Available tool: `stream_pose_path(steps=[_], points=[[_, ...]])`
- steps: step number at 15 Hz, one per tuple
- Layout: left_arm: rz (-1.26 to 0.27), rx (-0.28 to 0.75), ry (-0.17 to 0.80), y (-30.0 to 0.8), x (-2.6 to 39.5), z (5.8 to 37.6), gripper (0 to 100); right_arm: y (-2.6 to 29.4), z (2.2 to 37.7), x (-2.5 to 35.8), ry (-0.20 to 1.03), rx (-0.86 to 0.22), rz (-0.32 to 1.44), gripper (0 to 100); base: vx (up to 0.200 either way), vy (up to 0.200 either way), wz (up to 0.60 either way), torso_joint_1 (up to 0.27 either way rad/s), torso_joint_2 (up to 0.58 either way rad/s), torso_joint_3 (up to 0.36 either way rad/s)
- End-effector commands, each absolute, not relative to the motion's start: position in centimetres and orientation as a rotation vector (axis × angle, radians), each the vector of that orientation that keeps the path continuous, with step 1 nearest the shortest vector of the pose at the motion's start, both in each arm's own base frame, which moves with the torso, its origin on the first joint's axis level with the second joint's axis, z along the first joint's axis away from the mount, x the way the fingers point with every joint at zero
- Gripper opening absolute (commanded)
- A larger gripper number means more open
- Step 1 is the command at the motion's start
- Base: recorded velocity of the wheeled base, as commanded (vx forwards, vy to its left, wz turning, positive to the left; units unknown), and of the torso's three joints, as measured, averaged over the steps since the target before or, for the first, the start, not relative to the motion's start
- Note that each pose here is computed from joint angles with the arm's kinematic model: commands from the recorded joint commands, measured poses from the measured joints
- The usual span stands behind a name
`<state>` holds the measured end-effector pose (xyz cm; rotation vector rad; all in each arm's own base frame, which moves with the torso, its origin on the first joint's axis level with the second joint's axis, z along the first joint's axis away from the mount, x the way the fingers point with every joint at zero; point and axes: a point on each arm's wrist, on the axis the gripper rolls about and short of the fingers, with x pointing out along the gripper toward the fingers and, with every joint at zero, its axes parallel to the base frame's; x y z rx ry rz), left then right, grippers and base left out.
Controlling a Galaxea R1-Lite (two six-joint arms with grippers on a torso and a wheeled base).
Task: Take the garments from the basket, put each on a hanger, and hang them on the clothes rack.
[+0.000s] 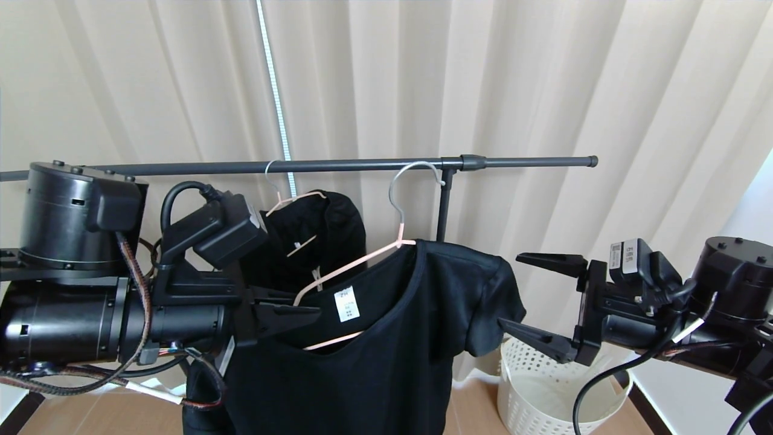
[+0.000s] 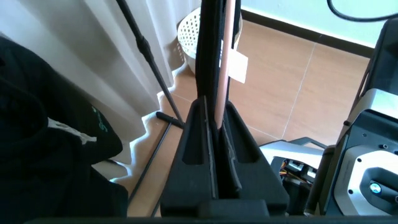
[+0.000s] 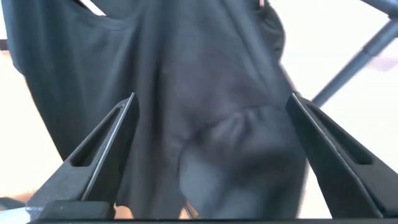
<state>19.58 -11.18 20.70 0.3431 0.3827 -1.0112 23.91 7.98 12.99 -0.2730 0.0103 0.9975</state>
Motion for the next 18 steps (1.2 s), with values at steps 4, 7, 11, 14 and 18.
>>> stream_pose_path(steps=[4, 7, 11, 14, 18], points=[[-0.989, 0.34, 0.335, -9.7, 17.3, 21.4, 0, 7.5, 11.8, 25.6, 0.052, -0.264, 0.967, 100, 0.0, 0.0, 0.0, 0.0, 0.0, 0.0], [-0.983, 0.328, 0.318, -9.2, 16.5, 21.7, 0, 7.4, 10.9, 26.8, 0.079, -0.256, 0.957, 100, 0.0, 0.0, 0.0, 0.0, 0.0, 0.0], [-0.984, 0.326, 0.322, -8.9, 15.8, 21.3, 0, 7.5, 8.7, 28.8, 0.145, -0.24, 0.938, 100, 0.0, 0.0, 0.0, 0.0, 0.0, 0.0], [-0.984, 0.326, 0.323, -8.8, 15.7, 21.3, 0, 7.6, 8.2, 29.7, 0.158, -0.241, 0.904, 100, 0.0, 0.0, 0.0, 0.0, 0.0, 0.0], [-0.979, 0.321, 0.315, -8.6, 15.3, 21.4, 0, 7.1, 8.6, 29.8, 0.147, -0.236, 0.885, 0, 0.0, 0.0, 0.0, 0.0, 0.0, 0.0]])
